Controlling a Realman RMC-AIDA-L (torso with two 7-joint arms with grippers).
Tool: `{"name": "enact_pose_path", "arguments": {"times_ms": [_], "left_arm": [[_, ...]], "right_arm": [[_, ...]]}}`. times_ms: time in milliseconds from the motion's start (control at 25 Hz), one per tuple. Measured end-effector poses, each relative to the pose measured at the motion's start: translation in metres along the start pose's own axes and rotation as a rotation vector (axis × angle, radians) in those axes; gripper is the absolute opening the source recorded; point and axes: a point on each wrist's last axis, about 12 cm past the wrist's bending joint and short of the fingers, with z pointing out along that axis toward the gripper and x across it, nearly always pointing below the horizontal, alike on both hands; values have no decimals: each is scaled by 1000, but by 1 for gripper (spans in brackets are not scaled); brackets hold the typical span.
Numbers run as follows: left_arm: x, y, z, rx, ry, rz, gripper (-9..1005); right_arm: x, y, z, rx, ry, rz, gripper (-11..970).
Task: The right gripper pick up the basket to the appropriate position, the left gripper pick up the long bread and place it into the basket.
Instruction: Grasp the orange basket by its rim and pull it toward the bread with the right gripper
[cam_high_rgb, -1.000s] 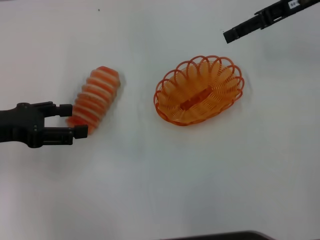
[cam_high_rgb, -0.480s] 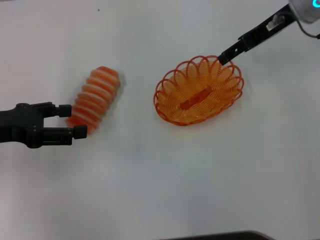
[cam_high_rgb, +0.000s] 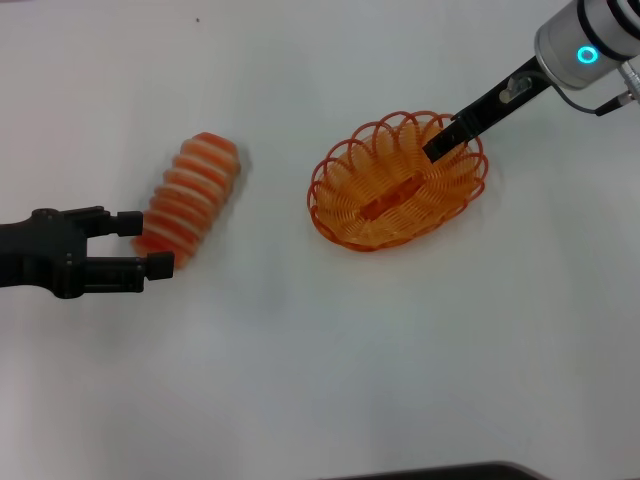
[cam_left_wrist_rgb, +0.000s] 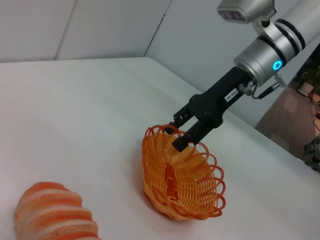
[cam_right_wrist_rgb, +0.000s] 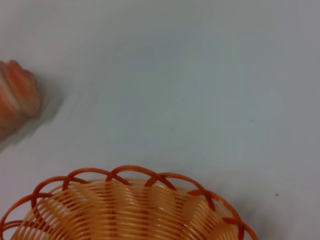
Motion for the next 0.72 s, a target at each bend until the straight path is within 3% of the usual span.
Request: {"name": "enact_pose_path", "arguments": {"times_ms": [80, 320, 520, 720], "left_arm": [[0, 0, 0, 1, 0, 0, 905], [0, 0, 0, 0, 1, -2, 905], [0, 0, 0, 0, 2, 0, 904], [0, 0, 0, 0, 2, 0, 904]], "right_arm": [[2, 0, 2, -1, -2, 5, 848], [5, 0, 3, -9, 3, 7, 629], [6, -1, 4, -14, 4, 15, 379], [8, -2, 3, -31, -9, 31, 233]]}}
